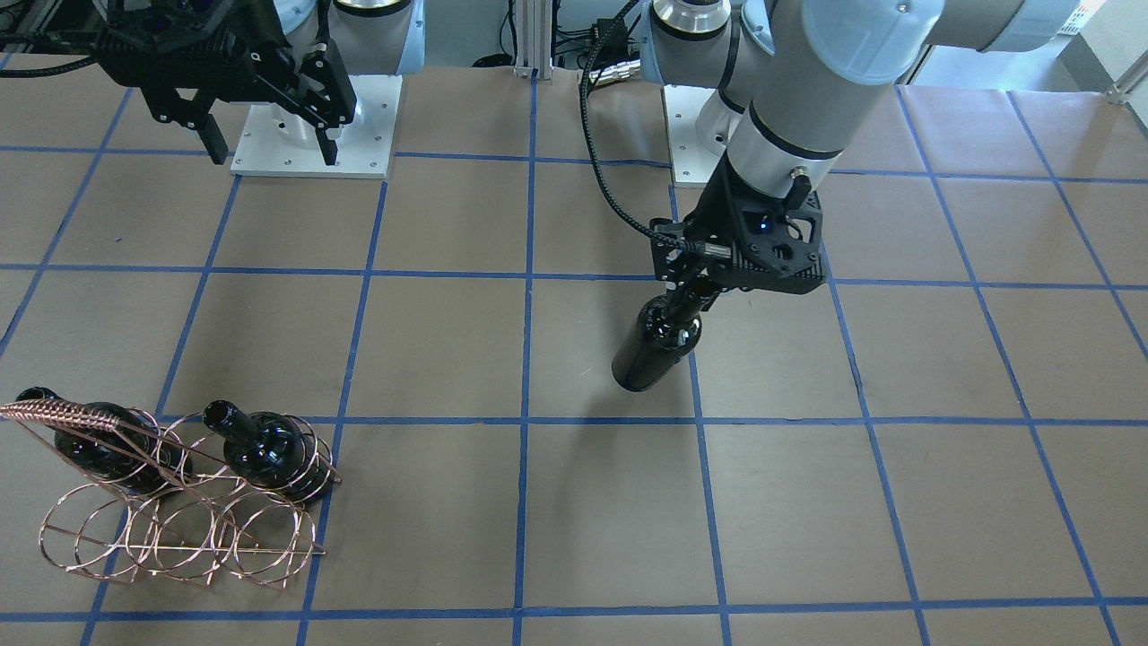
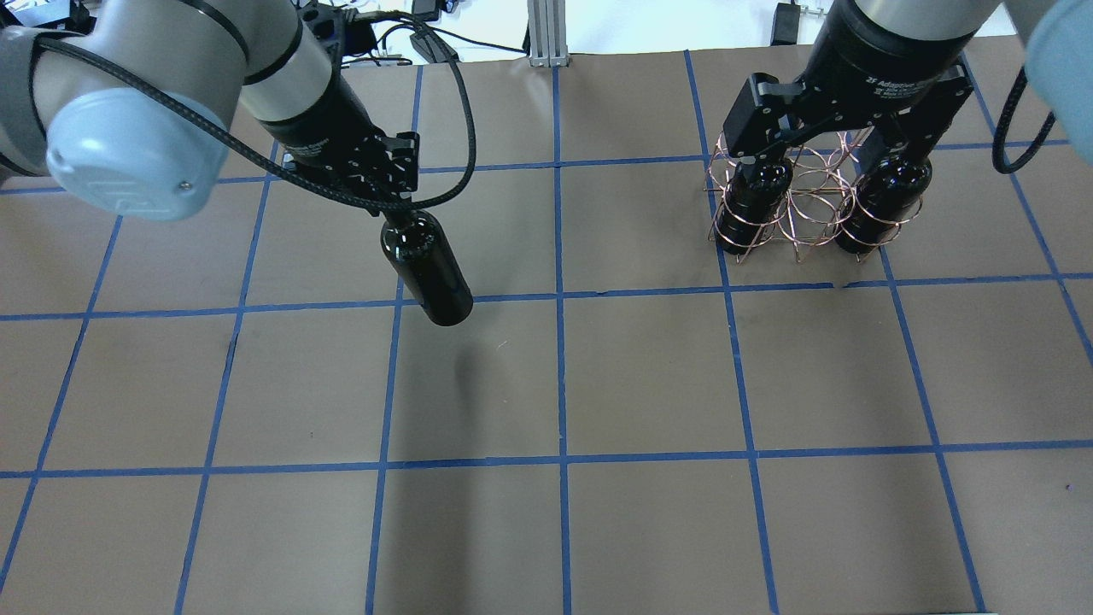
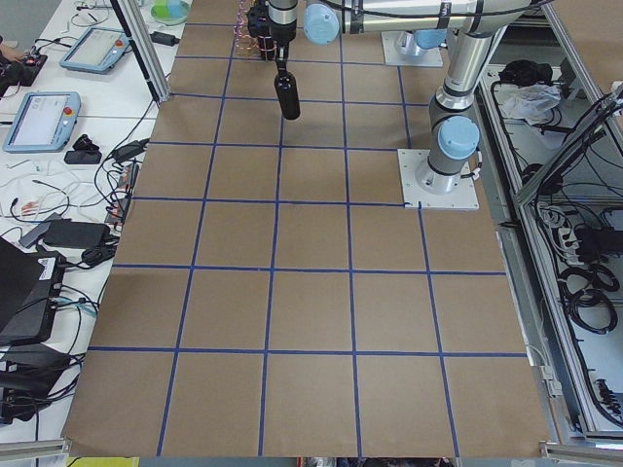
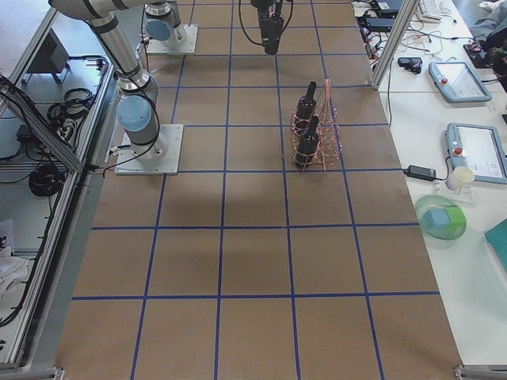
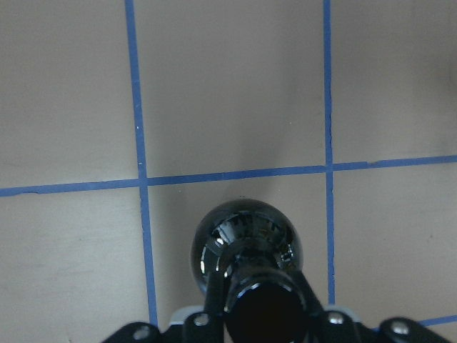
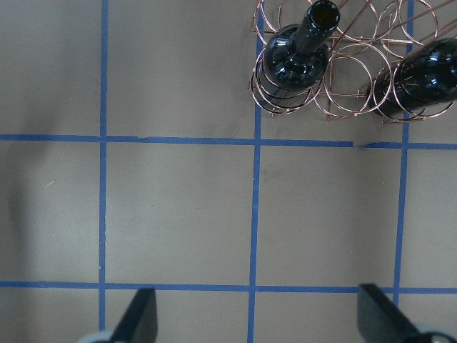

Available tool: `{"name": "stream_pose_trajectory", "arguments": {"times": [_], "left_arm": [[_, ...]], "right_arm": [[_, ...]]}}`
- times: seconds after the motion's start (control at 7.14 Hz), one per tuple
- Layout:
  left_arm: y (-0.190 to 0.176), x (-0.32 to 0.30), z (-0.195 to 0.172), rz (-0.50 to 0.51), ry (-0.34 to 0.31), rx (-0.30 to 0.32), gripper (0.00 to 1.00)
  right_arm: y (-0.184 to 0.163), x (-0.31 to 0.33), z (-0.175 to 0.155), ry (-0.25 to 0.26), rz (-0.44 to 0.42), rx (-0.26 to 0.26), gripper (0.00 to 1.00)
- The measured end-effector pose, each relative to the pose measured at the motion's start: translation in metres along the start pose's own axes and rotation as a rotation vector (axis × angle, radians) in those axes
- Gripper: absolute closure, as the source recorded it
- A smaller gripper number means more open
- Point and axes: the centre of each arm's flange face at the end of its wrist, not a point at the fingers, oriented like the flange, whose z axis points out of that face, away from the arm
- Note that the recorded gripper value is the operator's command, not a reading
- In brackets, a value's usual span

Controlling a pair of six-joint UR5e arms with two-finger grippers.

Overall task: Place wine into wine basket
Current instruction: 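Carry the bottle toward the table center and stand it upright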

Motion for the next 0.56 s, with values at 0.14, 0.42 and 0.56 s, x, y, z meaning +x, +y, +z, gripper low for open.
{"name": "stream_pose_trajectory", "arguments": {"times": [0.14,0.42,0.56], "left_arm": [[0.007,0.01,0.01,0.017,0.001,-0.003,1.0],[0.019,0.025,0.03,0.033,0.0,0.0,1.0],[0.025,0.031,0.038,0.039,-0.005,0.012,1.0]], "right_arm": [[0.0,0.0,0.0,0.0,0.0,0.0,0.0],[0.0,0.0,0.0,0.003,0.0,0.0,0.0],[0.0,0.001,0.0,0.004,0.0,-0.002,0.0]]}}
